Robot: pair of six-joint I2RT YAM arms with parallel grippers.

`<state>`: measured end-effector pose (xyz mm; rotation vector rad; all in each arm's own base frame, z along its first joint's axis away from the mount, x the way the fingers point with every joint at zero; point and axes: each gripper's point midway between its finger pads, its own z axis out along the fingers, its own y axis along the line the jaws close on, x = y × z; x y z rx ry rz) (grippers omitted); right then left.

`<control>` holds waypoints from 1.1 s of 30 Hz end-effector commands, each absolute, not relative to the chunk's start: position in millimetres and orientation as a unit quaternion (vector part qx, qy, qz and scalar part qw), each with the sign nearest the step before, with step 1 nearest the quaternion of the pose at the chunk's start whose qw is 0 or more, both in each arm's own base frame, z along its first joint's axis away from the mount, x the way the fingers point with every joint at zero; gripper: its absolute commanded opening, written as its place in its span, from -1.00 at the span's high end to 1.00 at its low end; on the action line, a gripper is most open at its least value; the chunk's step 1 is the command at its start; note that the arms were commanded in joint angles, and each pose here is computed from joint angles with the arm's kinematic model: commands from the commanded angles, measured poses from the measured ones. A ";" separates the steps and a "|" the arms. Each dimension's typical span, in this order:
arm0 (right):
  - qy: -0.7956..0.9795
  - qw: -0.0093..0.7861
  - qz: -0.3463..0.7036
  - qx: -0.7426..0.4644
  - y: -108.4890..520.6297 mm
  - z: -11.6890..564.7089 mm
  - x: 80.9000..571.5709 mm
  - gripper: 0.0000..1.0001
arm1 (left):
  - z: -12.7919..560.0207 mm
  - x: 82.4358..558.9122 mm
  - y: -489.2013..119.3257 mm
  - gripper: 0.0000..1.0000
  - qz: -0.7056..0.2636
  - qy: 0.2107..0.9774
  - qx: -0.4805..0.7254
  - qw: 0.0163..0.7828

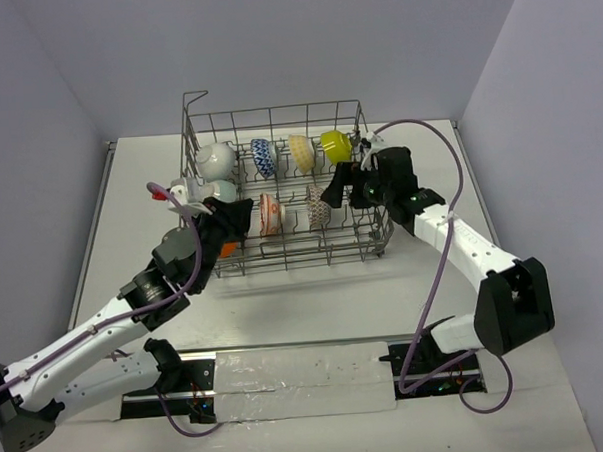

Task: Load the bowls into the dish rack
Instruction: Pick up the bowl from the center of the board.

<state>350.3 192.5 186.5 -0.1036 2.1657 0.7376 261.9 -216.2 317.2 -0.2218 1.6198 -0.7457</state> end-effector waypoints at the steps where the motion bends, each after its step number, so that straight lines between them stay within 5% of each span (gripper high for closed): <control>1: 0.834 0.447 0.319 -0.058 208.7 216.6 372.1 -1.00 | 317.7 258.0 -201.6 0.46 -0.304 0.706 -0.096 0.632; 33: 0.866 0.381 0.319 -0.064 233.5 157.4 387.1 -1.00 | 306.9 241.9 -172.0 0.43 -0.278 0.715 -0.097 0.634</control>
